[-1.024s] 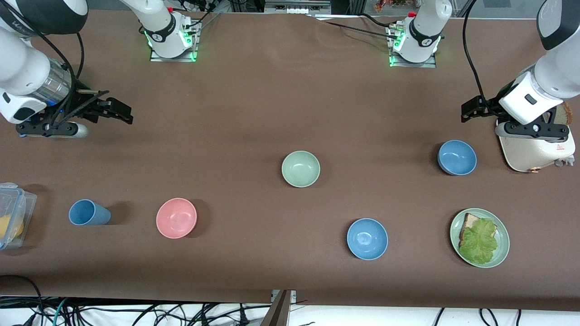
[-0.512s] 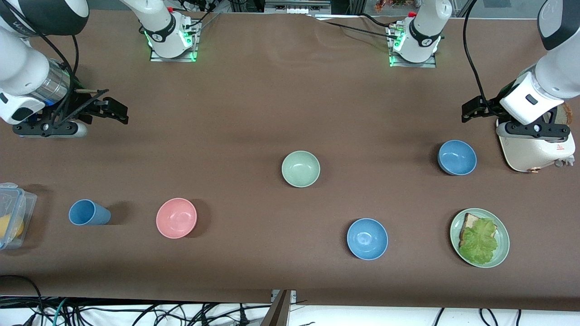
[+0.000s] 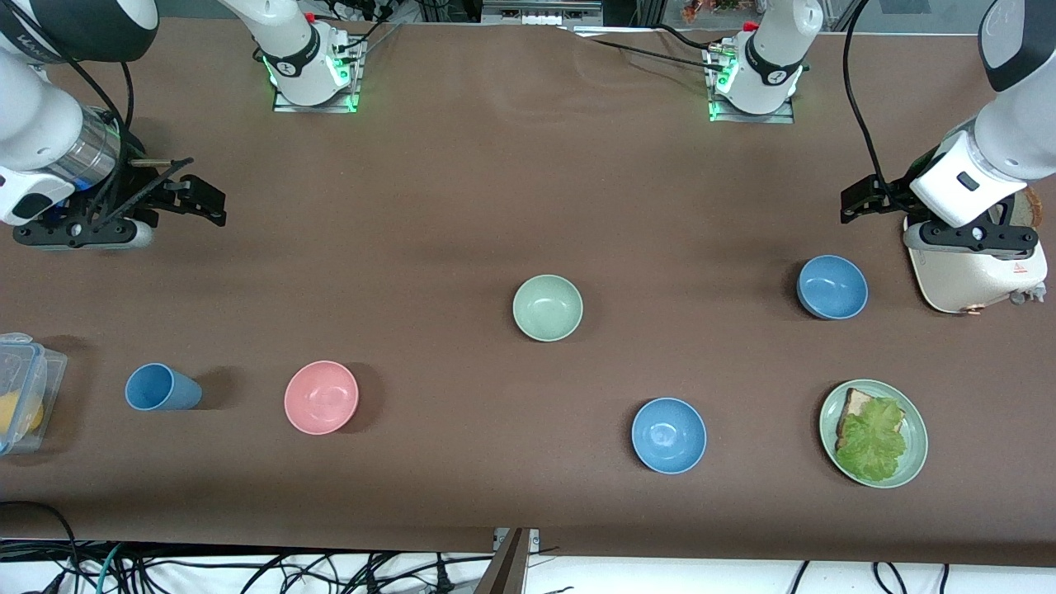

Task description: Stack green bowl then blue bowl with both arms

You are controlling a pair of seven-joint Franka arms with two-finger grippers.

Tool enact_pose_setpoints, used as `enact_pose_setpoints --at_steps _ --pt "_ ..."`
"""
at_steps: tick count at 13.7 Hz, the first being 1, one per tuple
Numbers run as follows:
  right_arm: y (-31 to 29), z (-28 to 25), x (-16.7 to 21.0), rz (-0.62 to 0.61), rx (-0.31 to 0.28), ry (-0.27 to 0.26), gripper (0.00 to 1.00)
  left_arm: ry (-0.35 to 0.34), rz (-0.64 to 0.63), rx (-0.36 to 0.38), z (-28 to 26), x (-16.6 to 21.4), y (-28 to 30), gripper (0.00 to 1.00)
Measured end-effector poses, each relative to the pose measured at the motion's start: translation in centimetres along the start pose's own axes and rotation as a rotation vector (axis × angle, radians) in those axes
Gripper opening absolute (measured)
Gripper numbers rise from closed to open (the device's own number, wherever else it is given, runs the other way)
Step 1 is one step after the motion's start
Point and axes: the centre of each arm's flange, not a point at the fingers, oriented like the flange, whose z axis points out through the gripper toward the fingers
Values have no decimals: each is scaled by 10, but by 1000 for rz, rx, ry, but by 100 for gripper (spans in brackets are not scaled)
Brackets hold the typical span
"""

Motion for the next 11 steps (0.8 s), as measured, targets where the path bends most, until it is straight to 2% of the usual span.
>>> enact_pose_setpoints --at_steps 11 --pt "2 -22 2 -7 -15 48 100 -1 0 0 1 0 0 100"
